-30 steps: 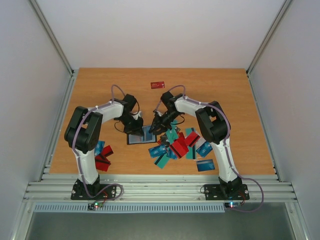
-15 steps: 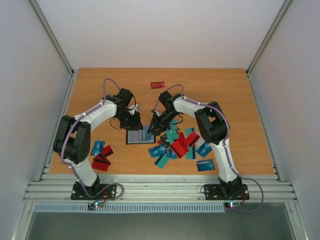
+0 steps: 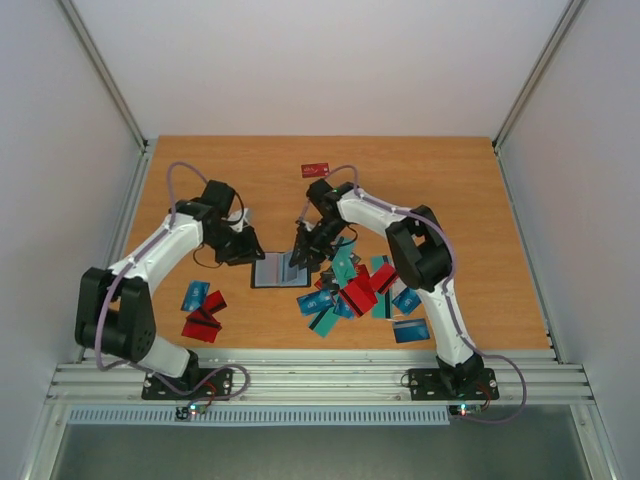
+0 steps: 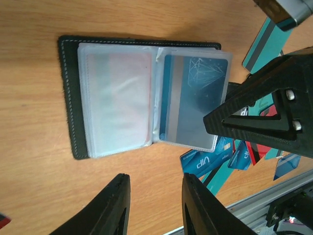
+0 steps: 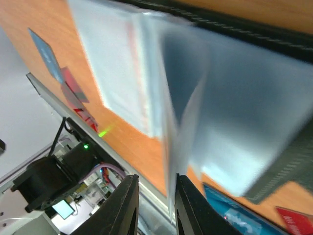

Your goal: Put the credit cards into the card holder

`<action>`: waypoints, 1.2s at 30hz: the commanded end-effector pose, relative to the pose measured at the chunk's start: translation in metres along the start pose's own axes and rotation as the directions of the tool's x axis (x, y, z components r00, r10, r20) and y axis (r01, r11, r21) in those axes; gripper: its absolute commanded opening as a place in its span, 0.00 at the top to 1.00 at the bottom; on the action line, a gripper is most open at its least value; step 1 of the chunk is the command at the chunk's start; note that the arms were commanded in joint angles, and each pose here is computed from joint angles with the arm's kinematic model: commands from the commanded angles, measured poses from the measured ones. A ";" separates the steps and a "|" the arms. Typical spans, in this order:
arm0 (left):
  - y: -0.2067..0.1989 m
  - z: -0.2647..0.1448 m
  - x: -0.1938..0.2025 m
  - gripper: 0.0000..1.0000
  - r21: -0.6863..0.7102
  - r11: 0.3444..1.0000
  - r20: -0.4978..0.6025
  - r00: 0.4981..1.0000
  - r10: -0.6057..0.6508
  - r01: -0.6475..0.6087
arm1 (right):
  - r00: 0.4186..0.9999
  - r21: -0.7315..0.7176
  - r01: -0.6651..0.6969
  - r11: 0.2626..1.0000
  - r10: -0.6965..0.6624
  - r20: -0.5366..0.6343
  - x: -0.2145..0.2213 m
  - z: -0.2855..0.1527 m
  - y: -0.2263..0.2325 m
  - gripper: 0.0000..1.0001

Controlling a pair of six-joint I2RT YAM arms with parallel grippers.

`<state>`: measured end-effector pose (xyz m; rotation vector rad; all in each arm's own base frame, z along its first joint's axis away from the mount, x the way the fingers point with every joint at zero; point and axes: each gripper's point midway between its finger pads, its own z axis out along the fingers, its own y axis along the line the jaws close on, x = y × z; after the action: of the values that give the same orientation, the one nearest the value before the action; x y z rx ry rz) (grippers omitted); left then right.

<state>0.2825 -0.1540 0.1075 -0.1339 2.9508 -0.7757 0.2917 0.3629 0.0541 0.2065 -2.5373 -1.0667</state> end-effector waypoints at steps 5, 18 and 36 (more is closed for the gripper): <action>0.016 -0.044 0.012 0.66 -0.077 0.997 0.079 0.996 0.033 -0.027 | 0.996 -0.001 0.067 0.998 -0.067 -0.063 -0.006 0.031 0.089 0.75; 0.023 -0.097 0.026 0.58 -0.130 0.991 0.249 0.968 0.046 -0.013 | 0.964 0.053 0.251 0.966 -0.255 0.080 0.023 -0.029 0.141 0.73; -0.054 -0.041 0.047 0.58 0.135 0.959 0.108 0.966 0.236 -0.249 | 0.950 0.138 -0.029 0.990 -0.015 0.311 0.082 -0.103 -0.014 0.71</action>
<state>0.2331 -0.1515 0.1652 0.0503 2.7924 -0.7995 0.2596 0.2831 0.1385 0.1673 -2.8401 -0.9530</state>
